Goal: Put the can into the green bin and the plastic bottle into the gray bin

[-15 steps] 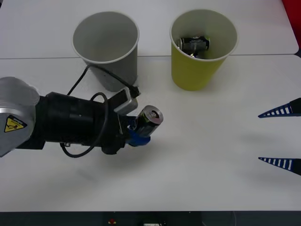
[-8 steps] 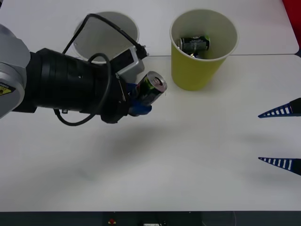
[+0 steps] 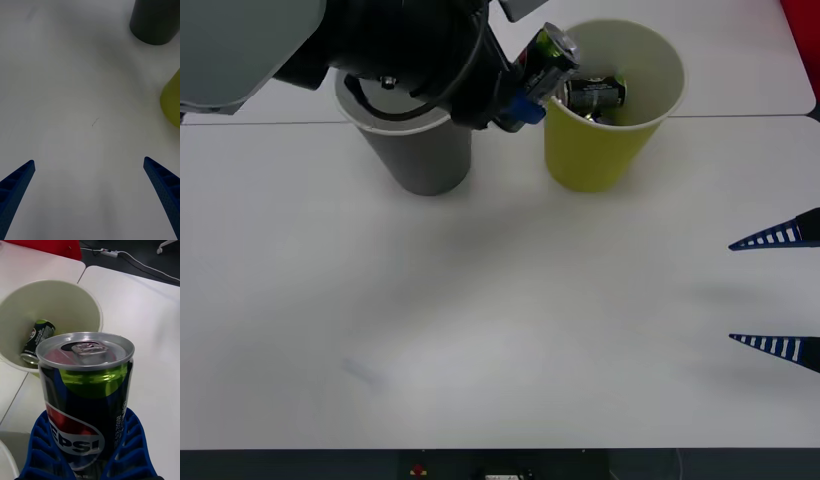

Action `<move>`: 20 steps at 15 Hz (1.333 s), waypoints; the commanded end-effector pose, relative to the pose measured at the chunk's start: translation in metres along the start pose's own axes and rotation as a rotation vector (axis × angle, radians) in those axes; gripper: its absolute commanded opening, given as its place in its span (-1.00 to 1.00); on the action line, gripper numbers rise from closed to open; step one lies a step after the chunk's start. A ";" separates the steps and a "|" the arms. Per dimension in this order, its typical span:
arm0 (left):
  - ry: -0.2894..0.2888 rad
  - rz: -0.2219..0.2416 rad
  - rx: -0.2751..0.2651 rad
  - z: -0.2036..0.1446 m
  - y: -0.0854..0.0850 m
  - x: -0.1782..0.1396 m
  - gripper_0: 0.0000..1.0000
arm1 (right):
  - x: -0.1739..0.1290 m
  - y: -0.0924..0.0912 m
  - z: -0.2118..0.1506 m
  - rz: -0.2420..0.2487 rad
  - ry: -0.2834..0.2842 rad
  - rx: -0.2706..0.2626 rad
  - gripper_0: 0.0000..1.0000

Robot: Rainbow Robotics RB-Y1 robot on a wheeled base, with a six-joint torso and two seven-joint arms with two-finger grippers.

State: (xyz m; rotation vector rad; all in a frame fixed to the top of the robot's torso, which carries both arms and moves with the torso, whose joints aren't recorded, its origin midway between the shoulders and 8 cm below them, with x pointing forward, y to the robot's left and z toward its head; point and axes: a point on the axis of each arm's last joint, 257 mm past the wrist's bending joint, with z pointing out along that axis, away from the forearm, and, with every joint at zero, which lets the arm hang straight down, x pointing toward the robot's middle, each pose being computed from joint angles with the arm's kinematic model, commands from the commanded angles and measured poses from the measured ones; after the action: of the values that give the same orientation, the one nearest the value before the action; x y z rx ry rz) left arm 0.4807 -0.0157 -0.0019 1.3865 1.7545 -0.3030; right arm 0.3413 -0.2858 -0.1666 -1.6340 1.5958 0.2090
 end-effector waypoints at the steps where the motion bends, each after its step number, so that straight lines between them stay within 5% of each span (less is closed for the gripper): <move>1: 0.006 -0.011 -0.033 0.024 0.013 -0.025 -1.00 | 0.000 0.000 0.000 0.000 0.000 0.000 1.00; 7: 0.038 -0.116 -0.064 0.084 0.043 -0.076 -1.00 | 0.000 0.000 0.000 0.000 0.000 0.000 1.00; 12: 0.061 -0.101 -0.155 0.118 0.065 -0.082 -1.00 | 0.000 0.000 0.000 0.000 0.000 0.000 1.00; 16: 0.065 -0.085 -0.162 0.121 0.065 -0.081 -1.00 | 0.000 0.000 0.000 0.000 0.000 0.000 1.00; 17: 0.062 -0.083 -0.163 0.121 0.065 -0.081 -0.39 | 0.000 0.000 0.000 0.000 0.000 0.000 1.00; 18: 0.062 -0.069 -0.158 0.122 0.064 -0.082 0.76 | 0.000 0.000 0.000 0.000 0.000 0.000 1.00; 19: 0.062 -0.064 -0.156 0.122 0.063 -0.082 1.00 | 0.000 0.000 0.000 0.000 0.000 0.000 1.00; 20: 0.061 -0.055 -0.150 0.122 0.062 -0.082 1.00 | 0.000 0.000 0.000 0.000 0.000 0.000 1.00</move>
State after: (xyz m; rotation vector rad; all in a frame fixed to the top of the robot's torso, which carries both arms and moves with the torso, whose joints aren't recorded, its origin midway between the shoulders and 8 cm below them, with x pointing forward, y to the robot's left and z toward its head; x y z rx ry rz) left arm 0.5945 -0.1274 0.0040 1.2452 1.8334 -0.1550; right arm 0.3413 -0.2858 -0.1666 -1.6340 1.5957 0.2089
